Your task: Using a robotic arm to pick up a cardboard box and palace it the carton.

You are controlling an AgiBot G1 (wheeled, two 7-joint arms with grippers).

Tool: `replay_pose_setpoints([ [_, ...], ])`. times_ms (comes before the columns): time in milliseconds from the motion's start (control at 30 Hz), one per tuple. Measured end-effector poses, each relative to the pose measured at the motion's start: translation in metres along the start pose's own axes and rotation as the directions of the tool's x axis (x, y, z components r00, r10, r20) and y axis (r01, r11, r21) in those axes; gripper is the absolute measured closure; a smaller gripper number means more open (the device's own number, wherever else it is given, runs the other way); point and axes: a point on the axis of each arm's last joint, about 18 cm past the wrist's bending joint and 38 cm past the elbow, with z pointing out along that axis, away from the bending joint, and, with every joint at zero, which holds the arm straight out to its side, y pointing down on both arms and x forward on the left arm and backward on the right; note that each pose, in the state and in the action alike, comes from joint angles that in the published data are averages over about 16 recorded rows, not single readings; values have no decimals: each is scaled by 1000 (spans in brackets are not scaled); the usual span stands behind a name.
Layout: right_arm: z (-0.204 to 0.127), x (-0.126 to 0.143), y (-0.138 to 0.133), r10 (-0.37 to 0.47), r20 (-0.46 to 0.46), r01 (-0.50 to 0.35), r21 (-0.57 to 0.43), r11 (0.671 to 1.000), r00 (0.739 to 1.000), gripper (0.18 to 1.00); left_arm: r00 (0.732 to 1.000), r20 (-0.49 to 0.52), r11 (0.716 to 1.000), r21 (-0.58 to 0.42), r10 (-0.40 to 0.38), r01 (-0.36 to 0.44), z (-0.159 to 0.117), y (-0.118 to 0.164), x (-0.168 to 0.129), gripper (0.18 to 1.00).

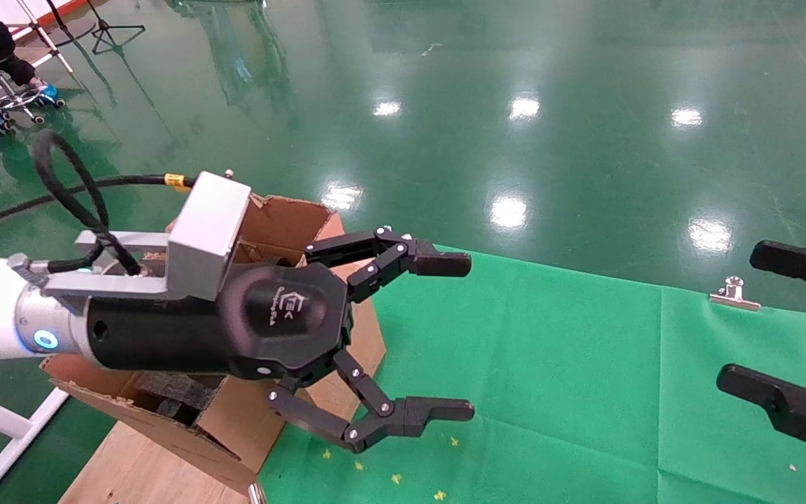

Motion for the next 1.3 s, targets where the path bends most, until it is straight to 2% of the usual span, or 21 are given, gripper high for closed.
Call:
replay_pose_setpoints([
  [500,0,0,0,0,0,0,0,1000,1000,178,1000,2,1000,-5,3,-3,-1,0,0,183],
  [767,0,0,0,0,0,0,0,1000,1000,185,999,37,994,-111,14,-10,-9,8,-5,183],
  [1133,0,0,0,0,-1,0,0,1000,1000,250,992,127,942,-334,23,21,-33,25,-17,183],
  [1300,0,0,0,0,-1,0,0,1000,1000,323,979,200,910,-411,29,57,-44,32,-29,183],
])
